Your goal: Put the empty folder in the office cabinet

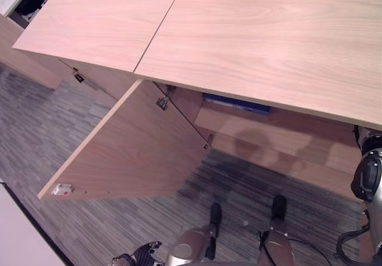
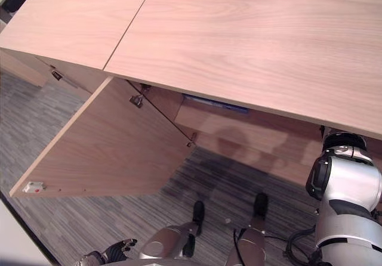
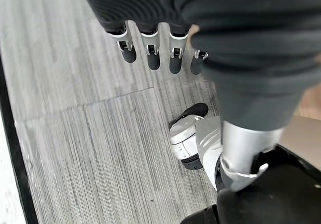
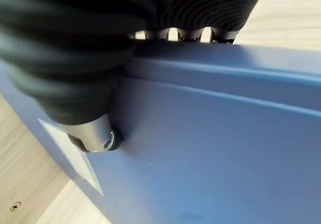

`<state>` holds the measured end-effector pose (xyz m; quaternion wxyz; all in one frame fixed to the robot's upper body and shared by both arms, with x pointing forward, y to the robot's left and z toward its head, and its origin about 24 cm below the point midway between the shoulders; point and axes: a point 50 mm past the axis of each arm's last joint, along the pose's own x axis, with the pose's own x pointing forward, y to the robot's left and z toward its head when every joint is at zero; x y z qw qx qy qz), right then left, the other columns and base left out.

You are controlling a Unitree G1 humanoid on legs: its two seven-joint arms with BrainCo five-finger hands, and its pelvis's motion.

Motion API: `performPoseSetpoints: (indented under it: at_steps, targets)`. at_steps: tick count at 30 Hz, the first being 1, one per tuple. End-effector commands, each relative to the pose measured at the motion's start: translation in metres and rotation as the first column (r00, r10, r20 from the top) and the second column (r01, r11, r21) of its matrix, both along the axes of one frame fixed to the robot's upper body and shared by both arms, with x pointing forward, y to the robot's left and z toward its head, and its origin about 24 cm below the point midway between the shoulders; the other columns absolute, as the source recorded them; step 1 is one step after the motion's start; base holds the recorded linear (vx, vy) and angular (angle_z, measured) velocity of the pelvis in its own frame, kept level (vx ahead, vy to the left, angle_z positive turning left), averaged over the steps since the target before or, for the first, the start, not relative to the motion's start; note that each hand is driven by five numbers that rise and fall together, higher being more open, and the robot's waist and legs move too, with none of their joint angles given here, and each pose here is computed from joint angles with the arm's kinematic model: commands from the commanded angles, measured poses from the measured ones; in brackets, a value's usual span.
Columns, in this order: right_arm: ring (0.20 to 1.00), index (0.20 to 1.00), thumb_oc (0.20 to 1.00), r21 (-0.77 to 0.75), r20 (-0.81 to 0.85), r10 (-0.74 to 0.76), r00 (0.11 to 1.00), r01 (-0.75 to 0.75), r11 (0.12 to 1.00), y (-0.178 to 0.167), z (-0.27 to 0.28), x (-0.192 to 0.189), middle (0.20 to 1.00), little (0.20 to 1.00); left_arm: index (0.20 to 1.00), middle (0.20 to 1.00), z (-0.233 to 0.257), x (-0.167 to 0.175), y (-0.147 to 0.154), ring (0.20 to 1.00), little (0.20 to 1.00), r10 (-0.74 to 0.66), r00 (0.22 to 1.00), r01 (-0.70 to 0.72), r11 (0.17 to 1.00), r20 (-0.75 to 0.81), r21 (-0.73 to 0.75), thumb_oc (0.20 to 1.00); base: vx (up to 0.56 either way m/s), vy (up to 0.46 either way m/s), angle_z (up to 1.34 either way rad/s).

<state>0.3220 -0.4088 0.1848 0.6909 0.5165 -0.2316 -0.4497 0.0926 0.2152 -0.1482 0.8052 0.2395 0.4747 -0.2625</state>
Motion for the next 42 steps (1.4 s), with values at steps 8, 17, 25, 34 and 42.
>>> performPoseSetpoints:
  at_steps: [8, 17, 25, 34, 42]
  targets:
    - [0.2, 0.2, 0.2, -0.345, 0.126, 0.03, 0.992, 0.016, 0.938, -0.01, 0.12, -0.009, 0.2, 0.2, 1.0, 1.0, 0.012, 0.021, 0.007, 1.0, 1.0, -0.001, 0.996, 0.002, 1.0, 0.09, -0.02, 1.0, -0.07, 0.015, -0.08]
    - [0.2, 0.2, 0.2, -0.348, 0.155, 0.017, 0.988, 0.039, 0.937, -0.014, 0.131, -0.015, 0.2, 0.2, 1.0, 1.0, 0.026, 0.035, 0.011, 1.0, 1.0, -0.008, 0.989, 0.016, 0.998, 0.149, -0.055, 1.0, 0.0, -0.056, 0.1]
    - [0.2, 0.2, 0.2, -0.315, 0.172, -0.013, 0.985, 0.068, 0.947, -0.021, 0.127, -0.021, 0.2, 0.2, 1.0, 1.0, 0.031, 0.03, 0.016, 1.0, 1.0, -0.062, 0.988, 0.07, 0.996, 0.143, -0.049, 1.0, 0.05, -0.072, 0.1]
    - [0.2, 0.2, 0.2, -0.313, 0.199, -0.013, 0.98, 0.076, 0.947, -0.02, 0.132, -0.022, 0.2, 0.2, 1.0, 1.0, 0.021, 0.016, 0.013, 1.0, 1.0, -0.053, 0.994, 0.056, 0.998, 0.095, -0.035, 1.0, 0.06, -0.007, 0.05]
    - [0.2, 0.2, 0.2, -0.305, 0.229, -0.025, 0.973, 0.097, 0.947, -0.013, 0.154, -0.022, 0.2, 0.2, 1.0, 1.0, 0.02, 0.032, -0.006, 1.0, 1.0, -0.032, 0.992, 0.041, 0.997, 0.121, -0.067, 1.0, 0.02, 0.004, 0.04]
